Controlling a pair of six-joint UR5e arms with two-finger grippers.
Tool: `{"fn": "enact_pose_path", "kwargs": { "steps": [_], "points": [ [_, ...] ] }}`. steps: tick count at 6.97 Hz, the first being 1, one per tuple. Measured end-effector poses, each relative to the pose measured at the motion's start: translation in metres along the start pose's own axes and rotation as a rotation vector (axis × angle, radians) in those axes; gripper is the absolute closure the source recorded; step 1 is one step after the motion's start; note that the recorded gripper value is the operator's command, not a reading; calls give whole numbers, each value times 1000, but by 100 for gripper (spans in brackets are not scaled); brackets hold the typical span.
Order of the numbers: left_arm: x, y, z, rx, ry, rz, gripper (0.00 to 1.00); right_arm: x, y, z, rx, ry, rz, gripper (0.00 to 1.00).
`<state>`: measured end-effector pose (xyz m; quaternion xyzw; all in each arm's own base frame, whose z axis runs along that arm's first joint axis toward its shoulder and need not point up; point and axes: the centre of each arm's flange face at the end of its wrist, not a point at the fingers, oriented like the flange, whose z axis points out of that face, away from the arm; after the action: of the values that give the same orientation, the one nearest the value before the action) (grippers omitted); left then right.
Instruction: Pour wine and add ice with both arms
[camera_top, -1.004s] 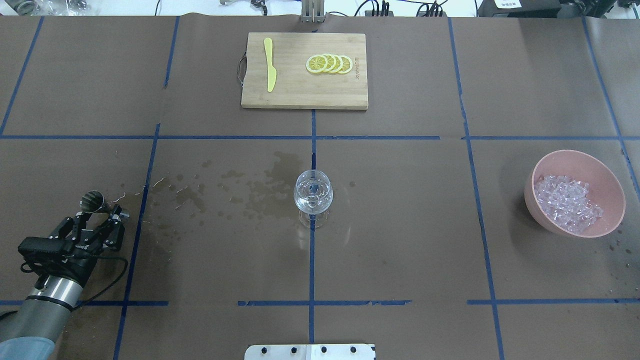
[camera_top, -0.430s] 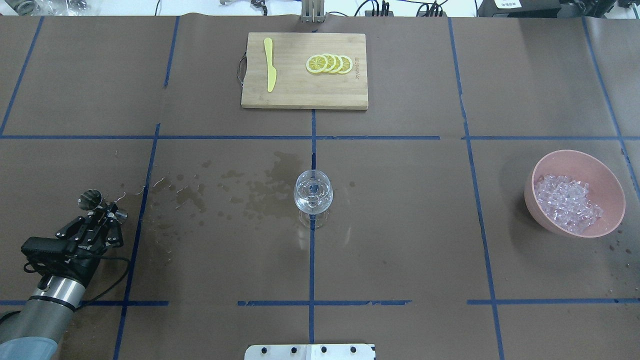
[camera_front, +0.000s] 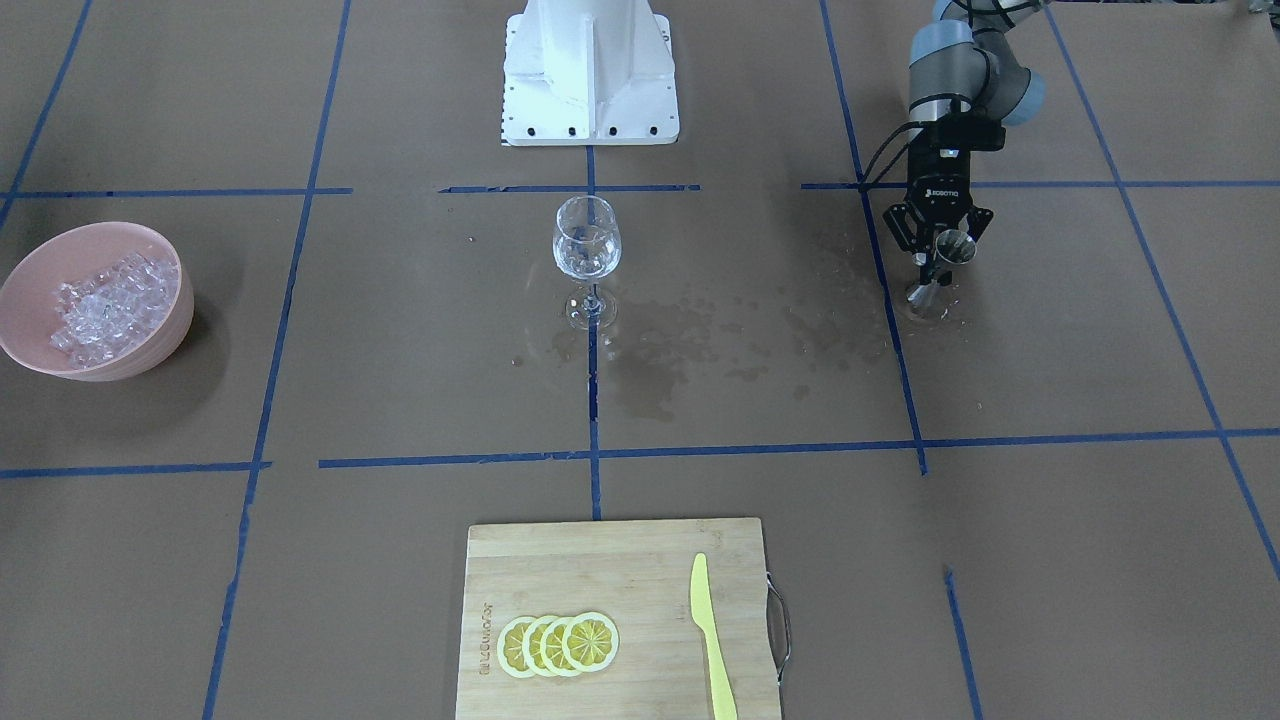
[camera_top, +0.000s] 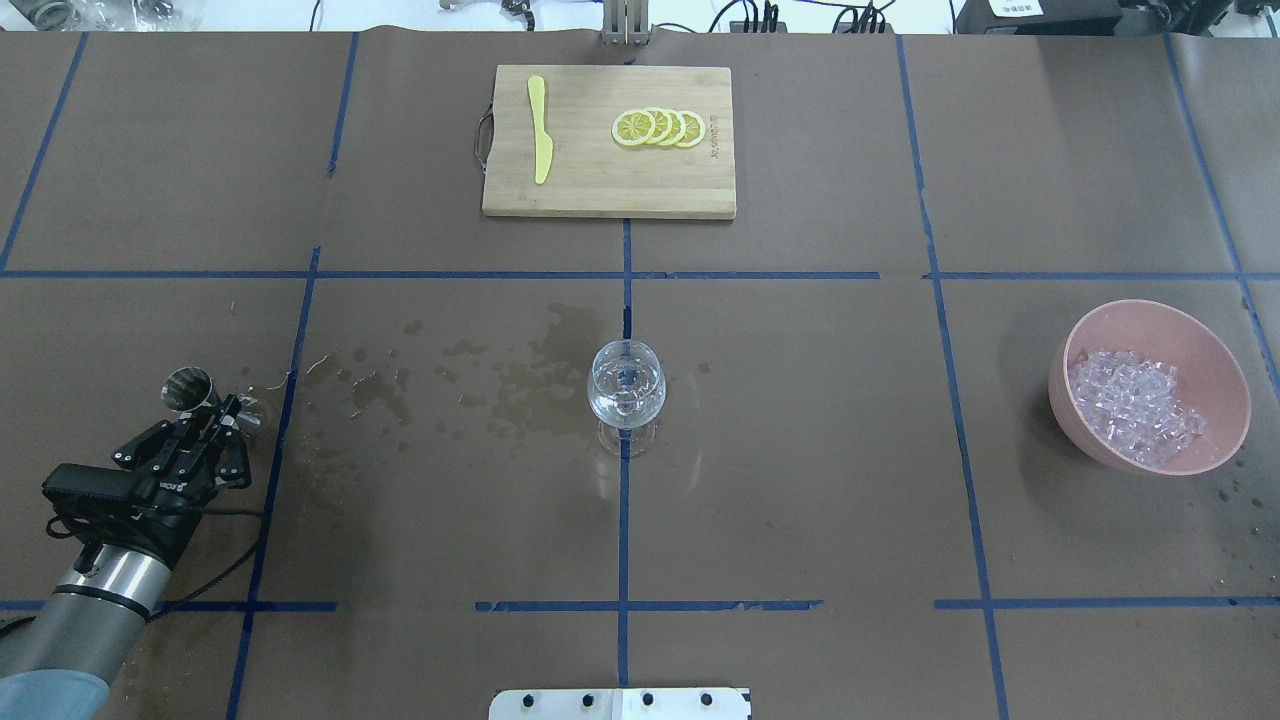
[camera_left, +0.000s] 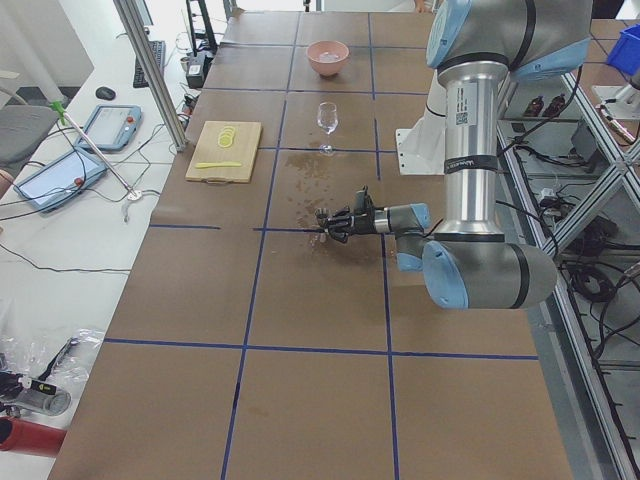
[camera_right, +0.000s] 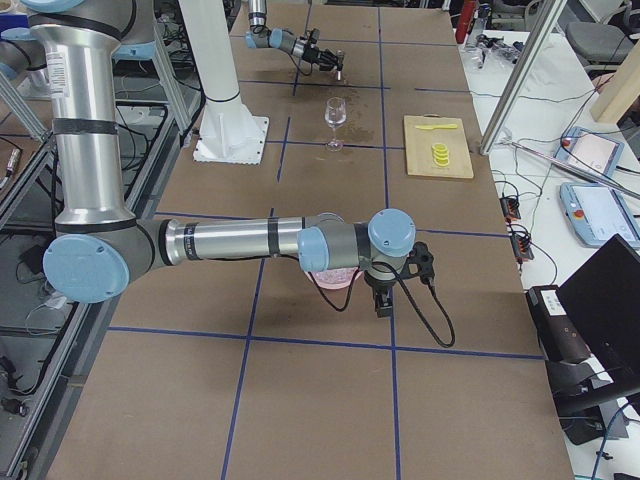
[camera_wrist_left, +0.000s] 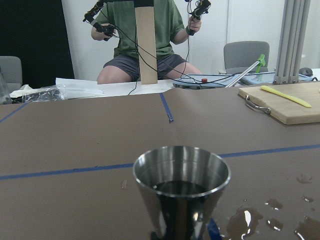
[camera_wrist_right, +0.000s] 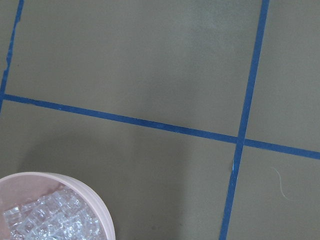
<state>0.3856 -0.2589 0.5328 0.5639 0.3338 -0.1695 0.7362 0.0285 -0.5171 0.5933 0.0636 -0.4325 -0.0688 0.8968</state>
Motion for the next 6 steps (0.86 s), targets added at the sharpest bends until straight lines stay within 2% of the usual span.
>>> {"fn": "enact_pose_path", "kwargs": {
  "steps": [3, 6],
  "points": [
    [24, -27, 2, 49, 56, -70, 100, -15, -5, -12, 25, 2, -33, 0],
    [98, -65, 22, 111, 97, -38, 100, -24, -6, -19, 39, 1, -49, 0]
  ]
}}
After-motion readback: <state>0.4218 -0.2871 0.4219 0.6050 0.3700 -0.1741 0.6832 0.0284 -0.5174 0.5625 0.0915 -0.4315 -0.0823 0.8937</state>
